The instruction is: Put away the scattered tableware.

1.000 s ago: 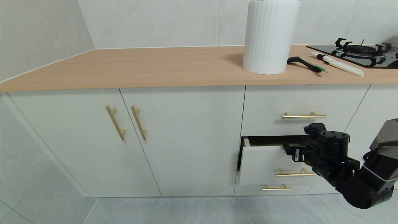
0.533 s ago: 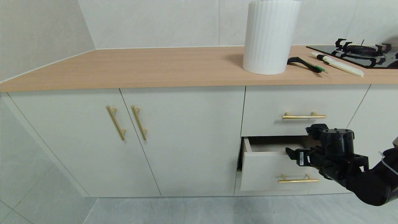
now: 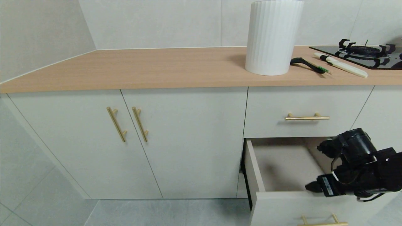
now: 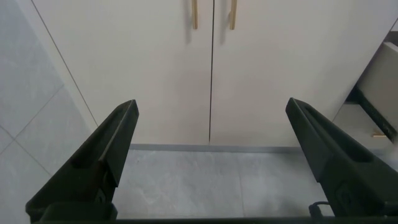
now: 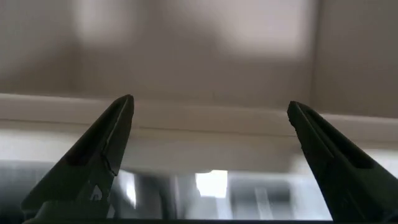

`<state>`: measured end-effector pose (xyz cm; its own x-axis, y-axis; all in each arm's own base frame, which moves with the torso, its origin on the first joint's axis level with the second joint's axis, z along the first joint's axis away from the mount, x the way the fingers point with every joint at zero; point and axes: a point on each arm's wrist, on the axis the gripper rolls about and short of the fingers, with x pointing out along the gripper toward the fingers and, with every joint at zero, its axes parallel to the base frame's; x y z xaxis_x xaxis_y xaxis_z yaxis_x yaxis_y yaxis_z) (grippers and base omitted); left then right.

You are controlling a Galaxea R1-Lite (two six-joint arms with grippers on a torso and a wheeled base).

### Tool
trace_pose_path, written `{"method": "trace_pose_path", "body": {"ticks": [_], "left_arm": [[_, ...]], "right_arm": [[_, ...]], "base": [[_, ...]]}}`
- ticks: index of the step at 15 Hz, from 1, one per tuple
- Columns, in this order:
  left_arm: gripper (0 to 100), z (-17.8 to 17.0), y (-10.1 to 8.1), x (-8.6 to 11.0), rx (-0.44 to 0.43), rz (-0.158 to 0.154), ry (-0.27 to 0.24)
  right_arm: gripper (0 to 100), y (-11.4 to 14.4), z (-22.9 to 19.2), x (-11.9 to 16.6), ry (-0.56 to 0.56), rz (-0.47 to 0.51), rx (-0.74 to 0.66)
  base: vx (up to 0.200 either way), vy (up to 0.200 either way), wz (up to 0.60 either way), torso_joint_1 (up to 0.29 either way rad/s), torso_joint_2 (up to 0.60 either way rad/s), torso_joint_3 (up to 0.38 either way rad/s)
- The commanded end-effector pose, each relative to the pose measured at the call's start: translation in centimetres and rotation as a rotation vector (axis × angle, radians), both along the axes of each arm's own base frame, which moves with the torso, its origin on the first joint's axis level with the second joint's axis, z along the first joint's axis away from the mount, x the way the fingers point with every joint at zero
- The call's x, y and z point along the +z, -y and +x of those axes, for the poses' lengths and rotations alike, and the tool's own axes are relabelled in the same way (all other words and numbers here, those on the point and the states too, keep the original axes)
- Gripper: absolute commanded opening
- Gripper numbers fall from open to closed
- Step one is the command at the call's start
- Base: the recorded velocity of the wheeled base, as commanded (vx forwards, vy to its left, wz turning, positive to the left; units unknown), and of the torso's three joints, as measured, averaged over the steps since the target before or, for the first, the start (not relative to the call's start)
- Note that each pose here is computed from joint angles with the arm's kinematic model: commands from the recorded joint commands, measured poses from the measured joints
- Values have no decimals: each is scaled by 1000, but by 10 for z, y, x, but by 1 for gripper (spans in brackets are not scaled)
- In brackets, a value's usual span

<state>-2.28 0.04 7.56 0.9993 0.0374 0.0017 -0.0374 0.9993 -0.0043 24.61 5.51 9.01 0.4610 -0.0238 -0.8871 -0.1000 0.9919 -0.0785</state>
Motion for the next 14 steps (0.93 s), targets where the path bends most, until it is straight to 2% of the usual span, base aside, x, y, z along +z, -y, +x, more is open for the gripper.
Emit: {"method": "trace_pose_path", "body": {"ticks": [1,2,3,7,14], "left_arm": [[100,0,0,0,1,0,0],[100,0,0,0,1,0,0],[100,0,0,0,1,0,0],[100,0,0,0,1,0,0],[100,0,0,0,1,0,0]], "right_arm": [[100,-4,-14,60,13,81,56],[100,-4,-29,78,-95,107,91],[100,-6,-36,88,-137,123,113],[100,-9,-38,98,-56,146,117],[100,-9,-36,102,-6,174,93]], "base": [[0,0,0,0,0,0],[0,0,0,0,0,0],[0,0,0,0,0,0],[0,0,0,0,0,0],[0,0,0,0,0,0]]}}
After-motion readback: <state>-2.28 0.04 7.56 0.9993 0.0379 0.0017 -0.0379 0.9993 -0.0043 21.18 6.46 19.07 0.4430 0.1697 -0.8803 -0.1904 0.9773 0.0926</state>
